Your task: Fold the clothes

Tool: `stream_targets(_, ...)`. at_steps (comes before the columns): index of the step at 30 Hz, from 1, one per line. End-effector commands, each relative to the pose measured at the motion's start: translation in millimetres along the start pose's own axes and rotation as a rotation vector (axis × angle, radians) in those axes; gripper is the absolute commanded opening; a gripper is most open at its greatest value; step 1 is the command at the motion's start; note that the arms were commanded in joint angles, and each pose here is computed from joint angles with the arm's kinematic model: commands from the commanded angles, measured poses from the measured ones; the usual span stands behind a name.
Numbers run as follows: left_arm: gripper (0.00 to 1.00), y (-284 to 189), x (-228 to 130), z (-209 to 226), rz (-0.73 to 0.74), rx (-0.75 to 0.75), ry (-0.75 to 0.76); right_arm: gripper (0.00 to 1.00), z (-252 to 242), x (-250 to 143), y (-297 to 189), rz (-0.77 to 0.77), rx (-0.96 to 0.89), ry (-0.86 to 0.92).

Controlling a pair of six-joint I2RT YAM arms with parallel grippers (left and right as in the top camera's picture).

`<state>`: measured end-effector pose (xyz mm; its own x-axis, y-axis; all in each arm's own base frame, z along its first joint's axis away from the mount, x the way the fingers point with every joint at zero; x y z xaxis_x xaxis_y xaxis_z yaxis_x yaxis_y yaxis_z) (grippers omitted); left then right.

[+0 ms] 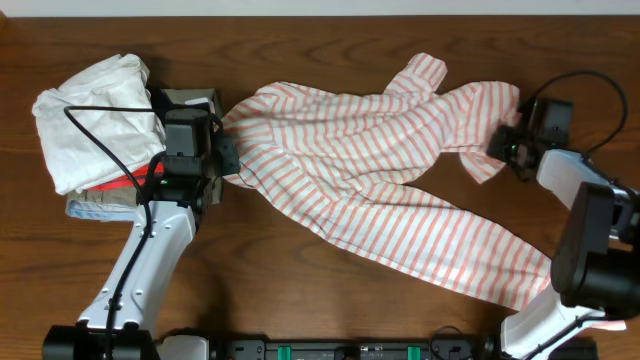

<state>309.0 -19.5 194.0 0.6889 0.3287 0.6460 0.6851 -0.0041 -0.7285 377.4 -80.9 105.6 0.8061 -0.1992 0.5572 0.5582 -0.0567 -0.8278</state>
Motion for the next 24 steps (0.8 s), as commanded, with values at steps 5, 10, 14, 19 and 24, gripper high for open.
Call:
stream_targets(5,0.06,1,1,3,-0.009,0.023,0.005,0.04,-38,95,-130,-0.302,-0.36,-0.086)
stream_targets(10,0.06,1,1,3,-0.009,0.023,0.005,0.4,-55,64,-140,-0.092,-0.483,-0.067)
stream_targets(14,0.06,1,1,3,-0.009,0.023,0.005,0.59,-64,43,-122,0.024,-0.488,-0.049)
stream_targets(19,0.06,1,1,3,-0.009,0.023,0.005,0.6,-55,44,-104,0.014,-0.316,-0.062)
stream_targets(24,0.06,1,1,3,-0.008,0.022,0.005,0.56,-31,54,-84,-0.068,-0.007,-0.078)
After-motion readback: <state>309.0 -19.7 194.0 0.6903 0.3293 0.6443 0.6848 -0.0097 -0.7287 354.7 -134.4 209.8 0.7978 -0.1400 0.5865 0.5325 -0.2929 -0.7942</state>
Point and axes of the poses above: each gripper's point midway between its finger pads, its own y axis out along the fingers, its own z axis along the line the jaws close on, x = y × z, the point moved 10 cm from there along -y, back along the fingers, and after that the axes turned 8 degrees about -y, right-handed, at the moved point
